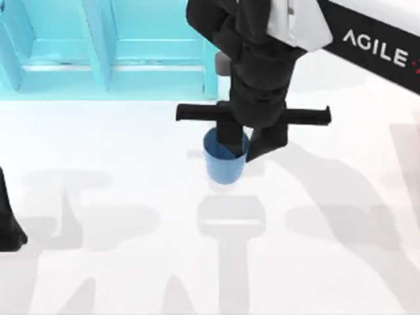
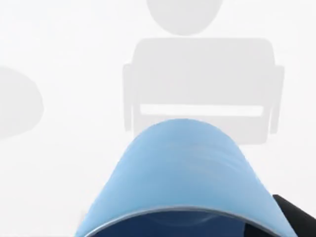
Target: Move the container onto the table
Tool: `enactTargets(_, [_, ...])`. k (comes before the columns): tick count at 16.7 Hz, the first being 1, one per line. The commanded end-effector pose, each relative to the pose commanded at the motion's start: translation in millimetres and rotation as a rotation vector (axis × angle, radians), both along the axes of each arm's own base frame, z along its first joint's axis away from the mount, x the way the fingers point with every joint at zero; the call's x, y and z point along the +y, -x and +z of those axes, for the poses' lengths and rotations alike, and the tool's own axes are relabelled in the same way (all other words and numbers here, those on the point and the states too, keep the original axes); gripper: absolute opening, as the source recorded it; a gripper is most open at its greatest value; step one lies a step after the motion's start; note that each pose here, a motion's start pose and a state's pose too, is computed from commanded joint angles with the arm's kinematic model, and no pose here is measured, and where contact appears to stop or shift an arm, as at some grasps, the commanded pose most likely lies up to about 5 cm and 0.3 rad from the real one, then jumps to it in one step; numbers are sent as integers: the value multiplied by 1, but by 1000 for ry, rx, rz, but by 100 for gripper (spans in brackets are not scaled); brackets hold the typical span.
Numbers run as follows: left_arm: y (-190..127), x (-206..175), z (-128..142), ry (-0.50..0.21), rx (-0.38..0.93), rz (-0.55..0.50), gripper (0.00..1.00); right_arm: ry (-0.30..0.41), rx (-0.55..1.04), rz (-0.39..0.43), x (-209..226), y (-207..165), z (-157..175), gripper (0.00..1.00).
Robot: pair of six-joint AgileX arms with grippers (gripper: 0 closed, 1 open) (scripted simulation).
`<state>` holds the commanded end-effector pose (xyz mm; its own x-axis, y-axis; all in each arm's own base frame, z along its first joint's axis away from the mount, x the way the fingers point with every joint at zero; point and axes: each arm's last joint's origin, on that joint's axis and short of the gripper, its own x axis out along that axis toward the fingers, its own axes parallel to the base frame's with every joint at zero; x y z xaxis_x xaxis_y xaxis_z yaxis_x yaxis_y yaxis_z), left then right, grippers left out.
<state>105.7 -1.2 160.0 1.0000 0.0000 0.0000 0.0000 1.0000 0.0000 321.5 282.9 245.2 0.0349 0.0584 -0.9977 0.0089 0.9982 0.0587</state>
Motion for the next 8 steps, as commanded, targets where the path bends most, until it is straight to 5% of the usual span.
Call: enactTargets(8, [0, 0, 0, 0, 0, 0, 100, -1, 1, -2, 5, -2, -28, 0])
